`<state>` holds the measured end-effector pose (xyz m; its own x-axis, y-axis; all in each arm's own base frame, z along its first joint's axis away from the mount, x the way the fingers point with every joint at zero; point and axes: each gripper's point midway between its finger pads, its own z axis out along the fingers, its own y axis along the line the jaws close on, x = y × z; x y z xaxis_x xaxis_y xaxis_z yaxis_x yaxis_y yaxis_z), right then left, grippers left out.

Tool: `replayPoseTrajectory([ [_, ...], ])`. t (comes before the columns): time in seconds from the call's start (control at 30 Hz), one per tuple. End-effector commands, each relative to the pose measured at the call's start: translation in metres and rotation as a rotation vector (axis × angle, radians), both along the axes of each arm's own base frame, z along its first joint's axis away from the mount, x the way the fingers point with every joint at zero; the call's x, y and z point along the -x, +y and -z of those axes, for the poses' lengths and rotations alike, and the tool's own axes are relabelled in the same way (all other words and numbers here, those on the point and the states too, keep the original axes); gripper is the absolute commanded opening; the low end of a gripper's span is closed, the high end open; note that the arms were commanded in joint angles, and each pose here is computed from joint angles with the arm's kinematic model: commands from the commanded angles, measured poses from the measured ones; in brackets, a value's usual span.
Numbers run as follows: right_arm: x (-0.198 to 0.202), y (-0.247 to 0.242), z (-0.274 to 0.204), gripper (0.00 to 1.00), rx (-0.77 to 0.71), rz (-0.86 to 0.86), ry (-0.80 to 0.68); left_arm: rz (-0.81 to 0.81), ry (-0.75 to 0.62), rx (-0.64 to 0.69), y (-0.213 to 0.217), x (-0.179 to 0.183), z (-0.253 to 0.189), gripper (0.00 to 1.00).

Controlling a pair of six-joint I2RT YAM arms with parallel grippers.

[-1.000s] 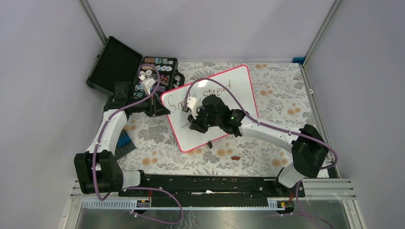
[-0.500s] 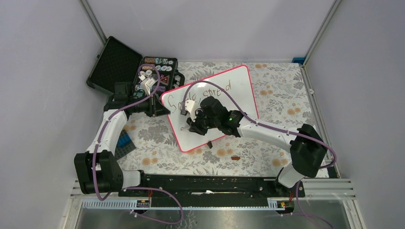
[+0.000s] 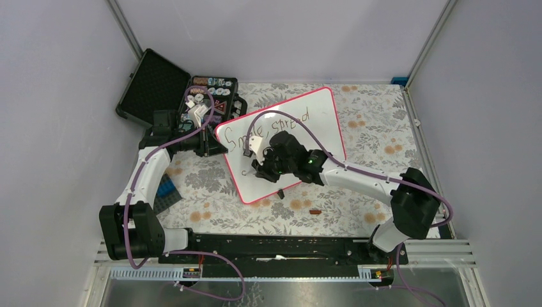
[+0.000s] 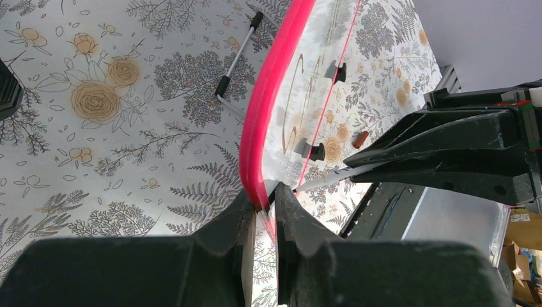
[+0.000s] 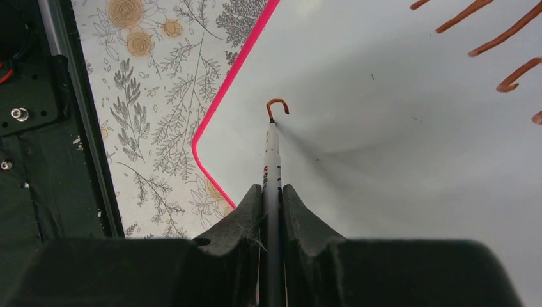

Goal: Write a sentence on the whiteboard

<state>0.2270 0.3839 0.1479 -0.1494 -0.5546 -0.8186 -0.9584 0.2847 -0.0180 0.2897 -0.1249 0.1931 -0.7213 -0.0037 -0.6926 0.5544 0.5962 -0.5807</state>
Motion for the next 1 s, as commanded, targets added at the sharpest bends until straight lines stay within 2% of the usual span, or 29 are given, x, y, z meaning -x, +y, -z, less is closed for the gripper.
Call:
replayPoseTrajectory([
  [0.0,-0.004,-0.014,-0.004,0.00,0.027,0.035,-0.053,0.012,-0.091,-0.036,0.000,-0.007,-0.004,0.00],
  [0.27,0.003,-0.017,0.001,0.00,0.033,0.010,-0.028,0.011,-0.092,-0.035,0.000,-0.008,-0.005,0.00],
  [0.97,0.009,0.016,-0.017,0.00,-0.024,-0.056,0.006,0.011,-0.097,-0.040,0.001,-0.007,-0.004,0.00],
])
